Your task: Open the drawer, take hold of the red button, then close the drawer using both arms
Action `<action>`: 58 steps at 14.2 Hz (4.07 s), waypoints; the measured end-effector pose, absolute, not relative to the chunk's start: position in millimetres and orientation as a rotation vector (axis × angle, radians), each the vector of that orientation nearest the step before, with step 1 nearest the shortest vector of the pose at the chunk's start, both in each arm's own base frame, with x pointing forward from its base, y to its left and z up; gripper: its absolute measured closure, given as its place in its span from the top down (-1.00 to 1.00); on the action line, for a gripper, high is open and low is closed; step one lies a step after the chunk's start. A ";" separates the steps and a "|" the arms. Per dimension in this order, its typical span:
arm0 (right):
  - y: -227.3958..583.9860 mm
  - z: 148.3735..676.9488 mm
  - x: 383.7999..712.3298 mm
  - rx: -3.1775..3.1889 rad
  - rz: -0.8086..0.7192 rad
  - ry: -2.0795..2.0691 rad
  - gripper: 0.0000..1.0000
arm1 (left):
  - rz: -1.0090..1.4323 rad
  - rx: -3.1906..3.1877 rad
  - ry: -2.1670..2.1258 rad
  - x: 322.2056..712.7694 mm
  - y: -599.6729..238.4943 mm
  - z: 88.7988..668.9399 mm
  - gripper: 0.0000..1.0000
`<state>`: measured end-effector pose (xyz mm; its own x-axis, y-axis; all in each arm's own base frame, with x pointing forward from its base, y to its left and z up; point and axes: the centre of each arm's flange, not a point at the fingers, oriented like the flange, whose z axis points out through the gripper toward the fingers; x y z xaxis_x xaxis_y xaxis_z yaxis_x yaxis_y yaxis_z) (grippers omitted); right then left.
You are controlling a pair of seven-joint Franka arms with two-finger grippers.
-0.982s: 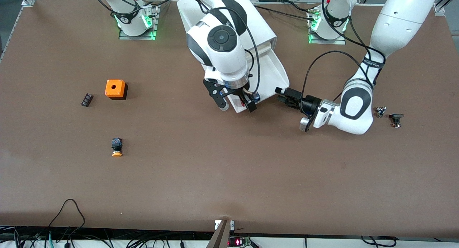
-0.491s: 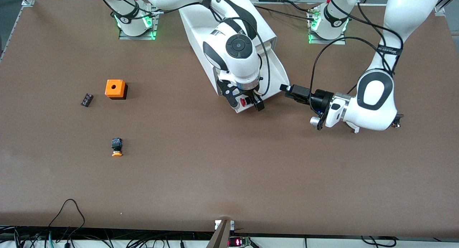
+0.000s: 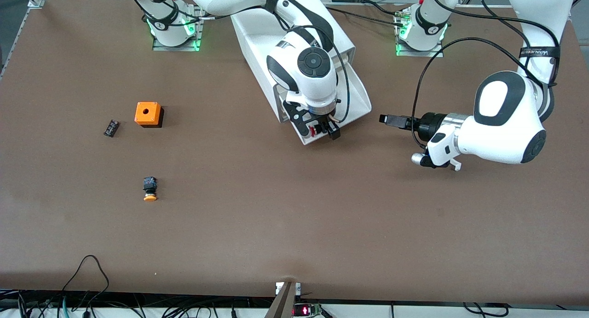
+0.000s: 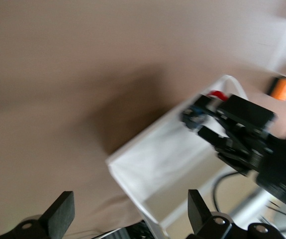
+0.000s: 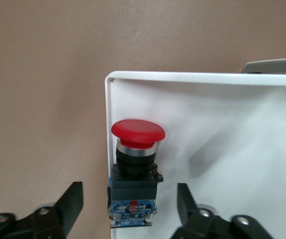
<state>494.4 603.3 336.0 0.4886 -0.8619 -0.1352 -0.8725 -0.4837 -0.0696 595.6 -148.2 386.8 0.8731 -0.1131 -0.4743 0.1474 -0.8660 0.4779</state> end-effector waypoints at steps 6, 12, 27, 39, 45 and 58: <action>610.3 339.5 486.7 -2.605 0.124 1.502 -0.16 | -0.624 2.817 0.150 606.7 -155.6 415.9 1.00; 612.4 379.9 483.1 -2.592 0.115 1.477 -0.16 | -0.370 3.102 0.117 622.8 -152.7 474.3 1.00; 354.7 482.7 660.6 -2.724 0.128 0.902 -0.16 | -0.263 3.063 0.570 591.8 -263.9 323.7 1.00; 191.4 346.4 704.4 -3.011 0.202 0.221 -0.16 | -0.268 3.091 0.649 482.3 -397.5 286.4 0.98; 152.8 264.6 694.6 -3.086 0.183 -0.074 -0.16 | -0.309 3.103 0.533 437.3 -432.9 291.1 0.98; 130.1 196.0 674.0 -3.141 0.210 -0.200 -0.16 | -0.368 3.120 0.435 402.4 -459.6 294.9 0.98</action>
